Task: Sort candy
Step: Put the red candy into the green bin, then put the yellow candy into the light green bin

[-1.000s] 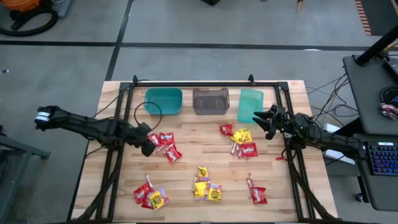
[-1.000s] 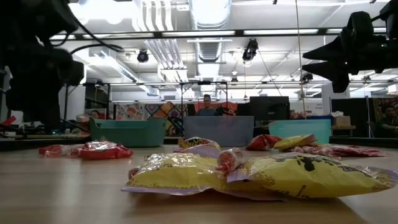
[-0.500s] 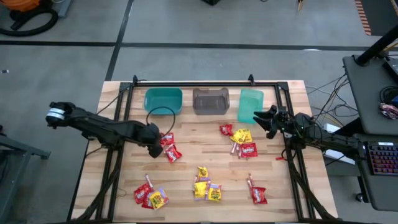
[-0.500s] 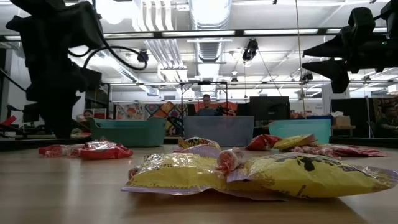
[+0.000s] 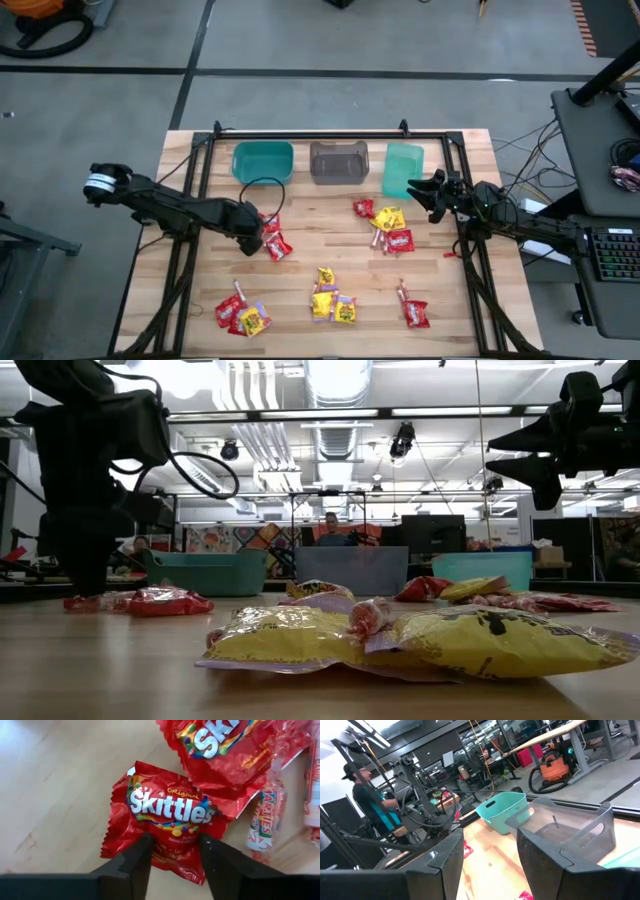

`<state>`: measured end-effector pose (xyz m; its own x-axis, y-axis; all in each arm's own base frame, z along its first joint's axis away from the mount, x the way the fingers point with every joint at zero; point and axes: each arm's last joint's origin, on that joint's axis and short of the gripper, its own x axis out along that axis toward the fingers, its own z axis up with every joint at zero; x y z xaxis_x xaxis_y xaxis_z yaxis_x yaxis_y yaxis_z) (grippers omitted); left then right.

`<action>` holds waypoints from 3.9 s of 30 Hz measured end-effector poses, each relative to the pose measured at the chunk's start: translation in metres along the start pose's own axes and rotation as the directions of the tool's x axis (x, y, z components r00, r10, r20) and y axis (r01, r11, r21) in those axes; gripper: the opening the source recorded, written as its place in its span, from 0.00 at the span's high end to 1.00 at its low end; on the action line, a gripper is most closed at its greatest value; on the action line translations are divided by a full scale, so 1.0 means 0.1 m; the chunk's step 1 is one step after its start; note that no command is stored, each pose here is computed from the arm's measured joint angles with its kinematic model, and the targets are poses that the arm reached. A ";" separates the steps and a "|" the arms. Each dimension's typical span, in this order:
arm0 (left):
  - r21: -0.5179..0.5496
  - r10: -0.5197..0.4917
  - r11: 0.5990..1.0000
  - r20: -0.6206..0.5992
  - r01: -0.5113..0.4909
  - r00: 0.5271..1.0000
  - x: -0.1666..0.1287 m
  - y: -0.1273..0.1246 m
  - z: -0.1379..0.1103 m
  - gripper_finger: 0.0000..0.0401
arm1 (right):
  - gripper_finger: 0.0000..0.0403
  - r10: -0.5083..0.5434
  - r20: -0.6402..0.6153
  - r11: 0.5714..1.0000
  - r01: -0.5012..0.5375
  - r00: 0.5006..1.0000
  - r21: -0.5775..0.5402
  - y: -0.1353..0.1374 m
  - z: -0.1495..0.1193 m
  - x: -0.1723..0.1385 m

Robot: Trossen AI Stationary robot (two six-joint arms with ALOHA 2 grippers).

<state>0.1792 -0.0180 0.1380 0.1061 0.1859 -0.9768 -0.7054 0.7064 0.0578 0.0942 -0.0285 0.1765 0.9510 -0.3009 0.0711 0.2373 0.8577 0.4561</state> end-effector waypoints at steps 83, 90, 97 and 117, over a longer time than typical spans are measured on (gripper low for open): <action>0.145 -0.277 0.960 0.606 0.239 0.746 -1.40 0.31 0.91 0.66 | 0.57 0.045 -0.018 0.945 -0.036 0.999 0.325 0.22 0.30 0.00; 0.314 -0.360 0.928 0.627 0.199 0.691 -1.56 -0.03 0.52 0.66 | 0.57 -0.151 -0.392 0.941 0.253 0.907 0.223 0.27 0.31 0.05; 0.359 -0.448 0.892 0.620 0.274 0.644 -1.59 -0.30 0.19 0.68 | 0.57 -0.326 -0.728 0.930 0.342 0.603 -0.133 0.33 0.23 0.22; 0.343 -0.438 0.899 0.694 0.272 0.572 -1.45 -0.59 0.05 0.73 | 0.57 -0.487 -0.742 0.860 0.103 0.462 -0.500 0.69 -0.47 0.98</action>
<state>0.2087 -0.0833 0.2775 0.8554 0.2710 -0.4414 -0.3652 0.9199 -0.1430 0.2132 0.0210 0.1733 0.4704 -0.2471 -0.8471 0.4014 0.9148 -0.0440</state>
